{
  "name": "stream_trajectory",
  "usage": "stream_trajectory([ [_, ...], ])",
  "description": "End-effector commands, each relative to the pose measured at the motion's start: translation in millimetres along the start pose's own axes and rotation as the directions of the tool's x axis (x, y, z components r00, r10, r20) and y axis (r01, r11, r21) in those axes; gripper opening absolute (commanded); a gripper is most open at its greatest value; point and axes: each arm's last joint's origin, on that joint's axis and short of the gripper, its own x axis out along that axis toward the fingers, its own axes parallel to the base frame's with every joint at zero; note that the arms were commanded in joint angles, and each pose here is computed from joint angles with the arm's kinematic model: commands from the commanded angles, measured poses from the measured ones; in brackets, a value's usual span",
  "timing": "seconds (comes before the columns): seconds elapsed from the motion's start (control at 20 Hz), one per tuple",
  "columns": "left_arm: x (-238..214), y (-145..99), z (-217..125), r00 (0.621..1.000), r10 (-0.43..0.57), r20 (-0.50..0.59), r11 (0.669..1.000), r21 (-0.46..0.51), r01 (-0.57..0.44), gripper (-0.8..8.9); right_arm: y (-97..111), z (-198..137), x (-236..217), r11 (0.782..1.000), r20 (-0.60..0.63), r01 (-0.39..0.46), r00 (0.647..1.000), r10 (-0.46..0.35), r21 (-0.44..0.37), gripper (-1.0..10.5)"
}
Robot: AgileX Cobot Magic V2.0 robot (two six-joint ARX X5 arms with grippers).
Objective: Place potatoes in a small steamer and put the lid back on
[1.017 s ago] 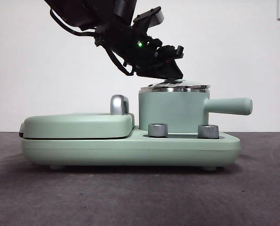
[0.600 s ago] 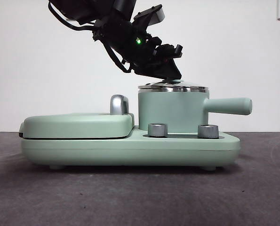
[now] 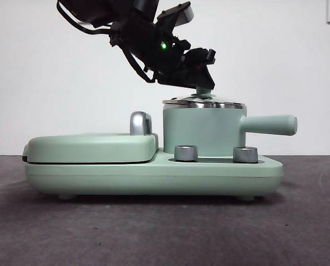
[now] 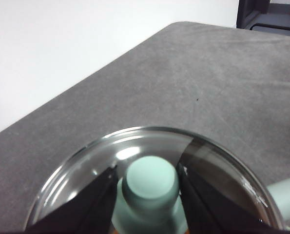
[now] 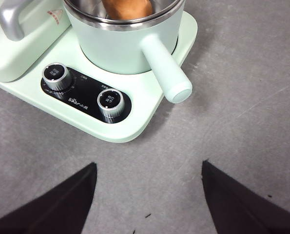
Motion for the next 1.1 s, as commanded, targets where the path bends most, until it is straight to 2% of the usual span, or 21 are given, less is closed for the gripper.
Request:
stream_trajectory([
  [0.05, -5, -2, 15, 0.999, 0.001, 0.046, 1.0, -0.005, -0.001, 2.55, 0, 2, 0, 1.0, 0.002, -0.003, 1.0, 0.003, -0.015, 3.4],
  [0.25, -28, 3, 32, 0.999, -0.017, 0.031, 0.987, -0.162, 0.022, 2.53, 0, 2, 0, 1.0, 0.002, -0.004, 1.0, 0.004, -0.014, 3.4],
  [0.4, -54, 16, 38, 0.994, -0.112, -0.023, 0.93, -0.354, 0.096, 2.49, 1, 1, 0, 1.0, -0.004, -0.006, 1.0, 0.006, -0.013, 3.4],
  [0.45, -60, 19, 37, 0.99, -0.13, -0.049, 0.917, -0.386, 0.101, 2.49, 1, 1, 1, 1.0, -0.008, -0.007, 1.0, 0.007, -0.012, 3.4],
  [0.6, -81, 29, 31, 0.983, -0.132, -0.131, 0.899, -0.434, 0.063, 2.48, 1, 0, 1, 0.999, -0.009, -0.038, 0.999, 0.037, -0.006, 3.4],
  [0.75, -102, 28, 22, 0.983, -0.116, -0.141, 0.889, -0.456, 0.039, 2.49, 2, 1, 0, 0.998, -0.006, -0.062, 0.998, 0.062, -0.004, 3.4],
  [1.1, -164, 0, -22, 0.99, -0.09, -0.107, 0.853, -0.521, 0.021, 2.48, 4, 1, 1, 0.997, -0.006, -0.07, 0.998, 0.07, -0.011, 3.4],
])
